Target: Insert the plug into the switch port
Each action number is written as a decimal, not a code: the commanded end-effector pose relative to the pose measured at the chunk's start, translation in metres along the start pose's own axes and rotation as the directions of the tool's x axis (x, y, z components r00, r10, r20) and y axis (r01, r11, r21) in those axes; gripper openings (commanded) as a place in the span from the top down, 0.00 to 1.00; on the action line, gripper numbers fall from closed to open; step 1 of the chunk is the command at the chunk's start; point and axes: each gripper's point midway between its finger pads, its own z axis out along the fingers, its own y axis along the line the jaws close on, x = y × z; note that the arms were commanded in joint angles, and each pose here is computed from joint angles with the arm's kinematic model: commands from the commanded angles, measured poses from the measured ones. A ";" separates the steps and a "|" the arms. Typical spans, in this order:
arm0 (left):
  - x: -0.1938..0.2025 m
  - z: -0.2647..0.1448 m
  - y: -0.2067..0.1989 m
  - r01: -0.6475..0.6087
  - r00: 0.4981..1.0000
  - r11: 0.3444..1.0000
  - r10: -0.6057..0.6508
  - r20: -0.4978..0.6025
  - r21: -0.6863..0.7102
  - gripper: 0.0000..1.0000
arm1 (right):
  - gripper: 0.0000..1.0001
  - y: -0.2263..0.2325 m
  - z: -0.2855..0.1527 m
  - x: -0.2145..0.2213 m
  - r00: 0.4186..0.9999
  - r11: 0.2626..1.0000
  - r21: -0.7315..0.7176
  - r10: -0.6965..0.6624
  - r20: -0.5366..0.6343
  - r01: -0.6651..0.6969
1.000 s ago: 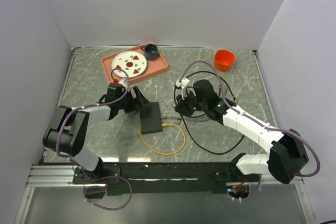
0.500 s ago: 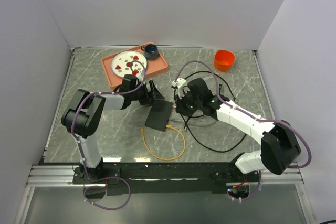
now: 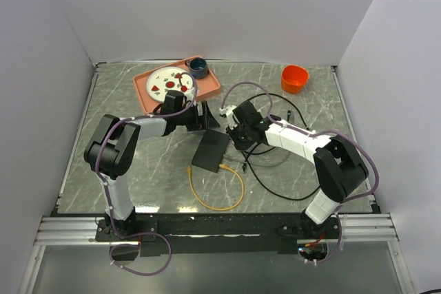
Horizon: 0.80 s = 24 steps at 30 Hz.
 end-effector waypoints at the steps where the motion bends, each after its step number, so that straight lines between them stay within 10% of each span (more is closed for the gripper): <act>1: 0.007 0.000 -0.004 -0.037 0.999 0.999 0.038 -0.033 0.031 0.10 | 1.00 -0.015 -0.004 -0.018 0.999 0.997 0.070 -0.026 0.024 0.024; 24: 0.041 -0.021 0.006 -0.005 0.998 1.000 0.004 -0.069 -0.020 0.07 | 1.00 0.006 0.024 -0.010 0.983 0.978 0.104 -0.174 -0.059 0.180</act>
